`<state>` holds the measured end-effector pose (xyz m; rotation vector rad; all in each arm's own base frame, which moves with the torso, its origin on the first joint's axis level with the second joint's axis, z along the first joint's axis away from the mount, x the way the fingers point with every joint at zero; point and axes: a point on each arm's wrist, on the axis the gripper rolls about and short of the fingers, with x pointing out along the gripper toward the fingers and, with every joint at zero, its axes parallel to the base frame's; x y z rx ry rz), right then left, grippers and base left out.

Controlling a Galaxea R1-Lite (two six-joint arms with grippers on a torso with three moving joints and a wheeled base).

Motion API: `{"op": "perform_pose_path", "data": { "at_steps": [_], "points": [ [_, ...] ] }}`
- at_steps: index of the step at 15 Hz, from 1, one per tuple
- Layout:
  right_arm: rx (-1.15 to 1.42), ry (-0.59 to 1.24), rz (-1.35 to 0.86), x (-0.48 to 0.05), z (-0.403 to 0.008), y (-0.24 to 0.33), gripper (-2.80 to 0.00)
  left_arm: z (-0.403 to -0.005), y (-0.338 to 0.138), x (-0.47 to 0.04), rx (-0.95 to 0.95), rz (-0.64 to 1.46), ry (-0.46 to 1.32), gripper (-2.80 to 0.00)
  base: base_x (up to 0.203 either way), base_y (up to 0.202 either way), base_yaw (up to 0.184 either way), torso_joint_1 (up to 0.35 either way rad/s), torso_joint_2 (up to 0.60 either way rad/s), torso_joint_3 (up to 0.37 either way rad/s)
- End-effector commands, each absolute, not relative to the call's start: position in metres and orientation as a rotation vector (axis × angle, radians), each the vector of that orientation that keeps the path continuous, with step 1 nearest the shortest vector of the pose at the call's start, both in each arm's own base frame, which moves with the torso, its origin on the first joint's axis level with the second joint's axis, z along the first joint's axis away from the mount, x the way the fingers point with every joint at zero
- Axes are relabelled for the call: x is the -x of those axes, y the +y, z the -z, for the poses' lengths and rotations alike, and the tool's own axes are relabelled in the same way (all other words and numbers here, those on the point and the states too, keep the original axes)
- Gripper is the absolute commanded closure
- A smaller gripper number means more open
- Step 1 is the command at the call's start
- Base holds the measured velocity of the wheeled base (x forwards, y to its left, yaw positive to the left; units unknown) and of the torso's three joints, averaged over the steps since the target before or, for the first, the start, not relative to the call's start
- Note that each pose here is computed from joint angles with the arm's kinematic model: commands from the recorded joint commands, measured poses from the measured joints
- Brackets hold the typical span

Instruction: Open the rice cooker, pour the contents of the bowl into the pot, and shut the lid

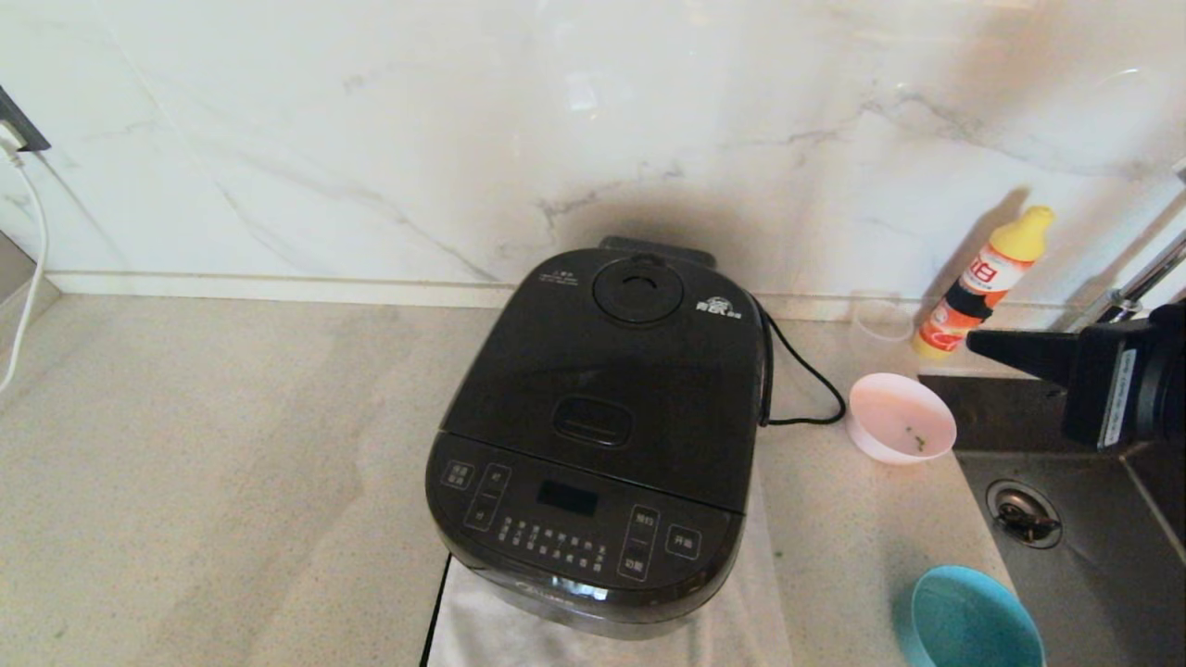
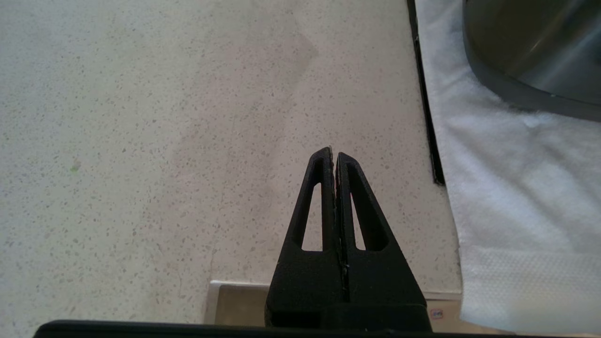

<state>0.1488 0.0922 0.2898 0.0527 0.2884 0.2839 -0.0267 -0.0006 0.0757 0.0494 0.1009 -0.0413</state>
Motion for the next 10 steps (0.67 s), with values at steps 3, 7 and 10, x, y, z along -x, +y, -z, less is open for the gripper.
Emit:
{"op": "perform_pose_path", "data": {
  "at_steps": [3, 7, 10],
  "points": [
    [0.003, 0.363, -0.418, -0.124, -0.273, 0.106, 0.0, -0.075, -0.001, 0.027, -0.039, 0.038, 0.074, 0.0, 0.0, 0.0, 0.0, 0.0, 0.0, 0.0],
    [0.05, 0.467, -0.585, -0.108, -0.253, 0.129, 0.0, -0.076, -0.001, 0.027, -0.037, 0.034, 0.076, 0.0, 0.0, 0.0, 0.0, 0.0, 0.0, 0.0],
    [0.041, 0.53, -0.69, -0.106, -0.246, 0.144, 0.0, -0.076, 0.0, 0.027, -0.037, 0.034, 0.076, 0.0, 0.0, 0.0, 0.0, 0.0, 0.0, 0.0]
  ]
}}
